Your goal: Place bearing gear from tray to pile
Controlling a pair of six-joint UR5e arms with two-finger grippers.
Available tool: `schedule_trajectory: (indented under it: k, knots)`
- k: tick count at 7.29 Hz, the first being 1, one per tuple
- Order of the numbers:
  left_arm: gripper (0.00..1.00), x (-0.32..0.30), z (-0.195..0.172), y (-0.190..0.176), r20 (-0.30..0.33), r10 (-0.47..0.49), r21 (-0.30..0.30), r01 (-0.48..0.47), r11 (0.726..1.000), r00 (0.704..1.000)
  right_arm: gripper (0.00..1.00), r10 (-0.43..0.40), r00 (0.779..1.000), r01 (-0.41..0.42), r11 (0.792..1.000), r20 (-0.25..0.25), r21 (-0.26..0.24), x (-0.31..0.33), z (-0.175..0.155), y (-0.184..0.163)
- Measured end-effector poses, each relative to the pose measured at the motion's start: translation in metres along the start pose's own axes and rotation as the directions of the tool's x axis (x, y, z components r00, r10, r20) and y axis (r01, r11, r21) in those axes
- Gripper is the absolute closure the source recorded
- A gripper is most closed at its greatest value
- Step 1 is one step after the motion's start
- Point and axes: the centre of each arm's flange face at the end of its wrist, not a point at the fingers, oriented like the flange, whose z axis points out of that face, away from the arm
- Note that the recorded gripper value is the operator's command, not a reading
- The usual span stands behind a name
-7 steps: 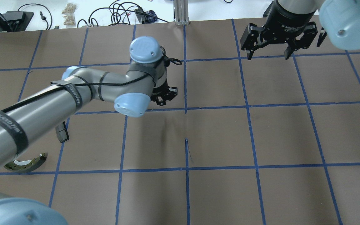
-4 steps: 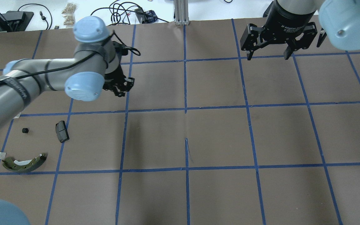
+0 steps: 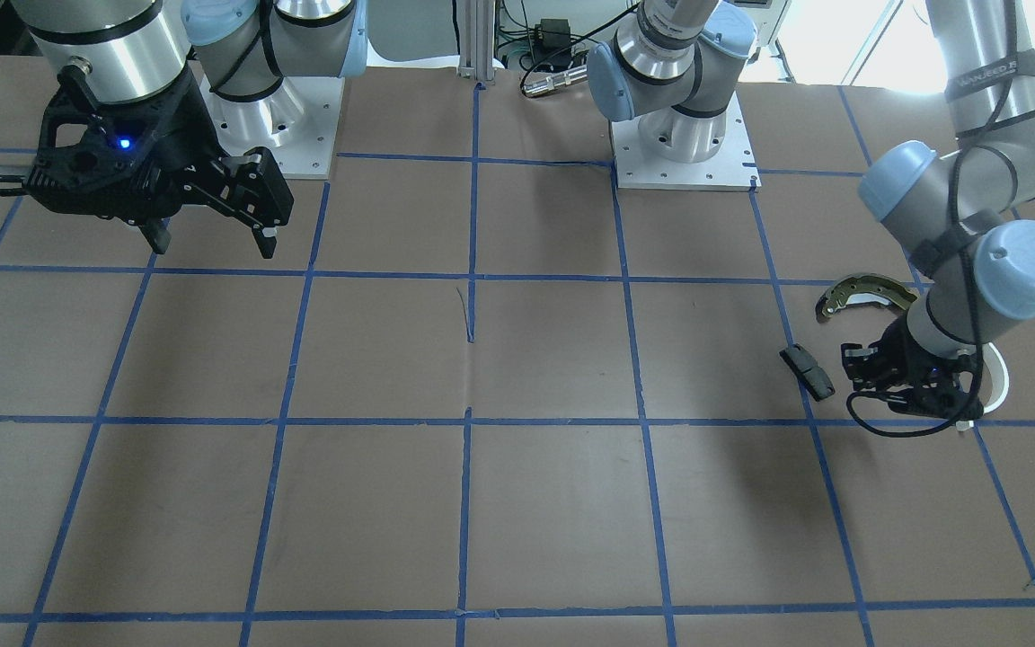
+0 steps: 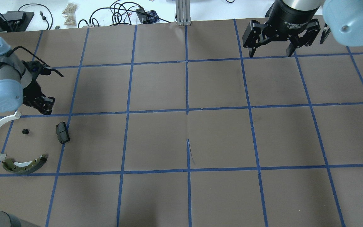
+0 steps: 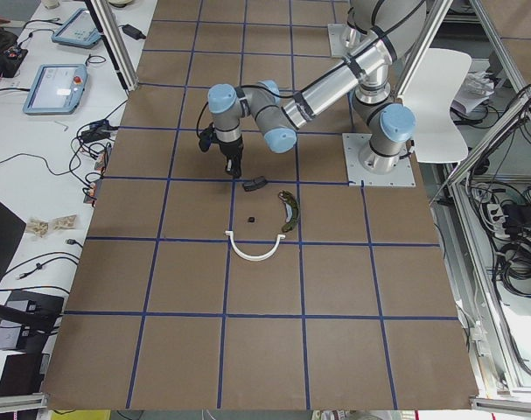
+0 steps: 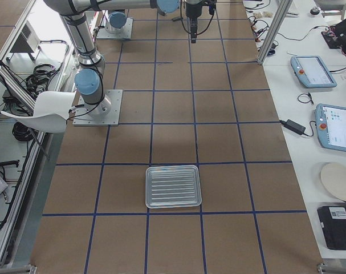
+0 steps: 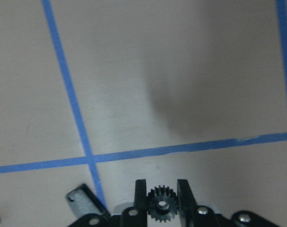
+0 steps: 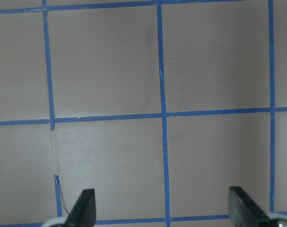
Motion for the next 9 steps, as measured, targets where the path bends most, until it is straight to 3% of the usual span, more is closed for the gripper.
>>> schedule_trajectory:
  k: [3, 5, 7, 9]
  knots:
    - [0.88, -0.049, 0.039, 0.027, -0.006, 0.011, -0.005, -0.011, 1.000, 1.000, 0.00, -0.007, 1.000, 0.007, 1.000, -0.007, -0.025, 0.001, 0.001, -0.011]
    - [0.82, -0.051, 0.053, 0.029, -0.011, 0.007, -0.008, -0.007, 1.000, 1.000, 0.00, -0.115, 0.993, 0.115, 0.993, -0.009, -0.042, 0.003, 0.004, -0.008]
    - [0.27, -0.050, 0.061, 0.029, -0.017, 0.006, -0.017, -0.006, 1.000, 1.000, 0.00, -0.171, 0.985, 0.171, 0.984, -0.004, -0.046, 0.004, 0.005, -0.006]
    - [0.11, -0.050, 0.065, 0.029, -0.015, -0.002, -0.020, 0.002, 1.000, 1.000, 0.00, -0.178, 0.984, 0.178, 0.983, -0.002, -0.052, 0.004, 0.008, -0.005]
